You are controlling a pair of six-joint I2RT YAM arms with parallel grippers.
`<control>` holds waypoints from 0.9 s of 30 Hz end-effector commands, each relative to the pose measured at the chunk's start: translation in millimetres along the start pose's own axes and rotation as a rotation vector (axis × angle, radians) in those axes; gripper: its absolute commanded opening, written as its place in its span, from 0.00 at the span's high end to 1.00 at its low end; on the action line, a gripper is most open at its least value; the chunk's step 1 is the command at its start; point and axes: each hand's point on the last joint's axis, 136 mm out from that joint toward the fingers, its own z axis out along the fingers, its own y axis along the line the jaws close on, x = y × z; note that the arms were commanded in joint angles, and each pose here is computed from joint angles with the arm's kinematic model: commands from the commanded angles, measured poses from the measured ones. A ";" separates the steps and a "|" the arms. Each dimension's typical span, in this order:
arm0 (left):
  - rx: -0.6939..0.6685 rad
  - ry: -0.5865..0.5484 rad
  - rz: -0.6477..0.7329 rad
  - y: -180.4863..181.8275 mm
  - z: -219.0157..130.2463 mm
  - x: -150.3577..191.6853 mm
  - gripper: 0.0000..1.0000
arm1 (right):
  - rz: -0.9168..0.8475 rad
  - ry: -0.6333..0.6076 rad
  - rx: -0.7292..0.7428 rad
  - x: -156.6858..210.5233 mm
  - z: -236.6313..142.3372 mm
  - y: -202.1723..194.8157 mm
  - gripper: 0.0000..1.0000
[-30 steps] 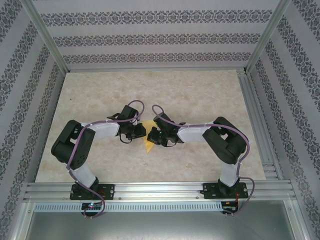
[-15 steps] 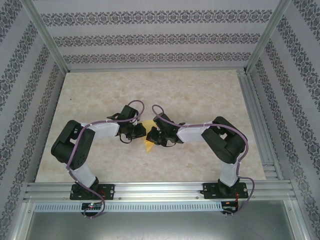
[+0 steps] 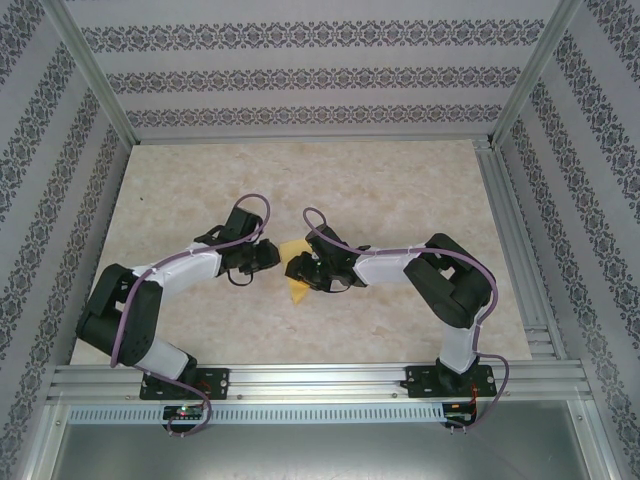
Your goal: Fold a paper plane with a square sheet of paper (pick it up from the middle)
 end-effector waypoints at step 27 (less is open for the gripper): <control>0.180 0.177 0.077 -42.0 15.0 37.9 0.87 | 0.042 0.011 0.154 10.9 3.9 -50.0 1.00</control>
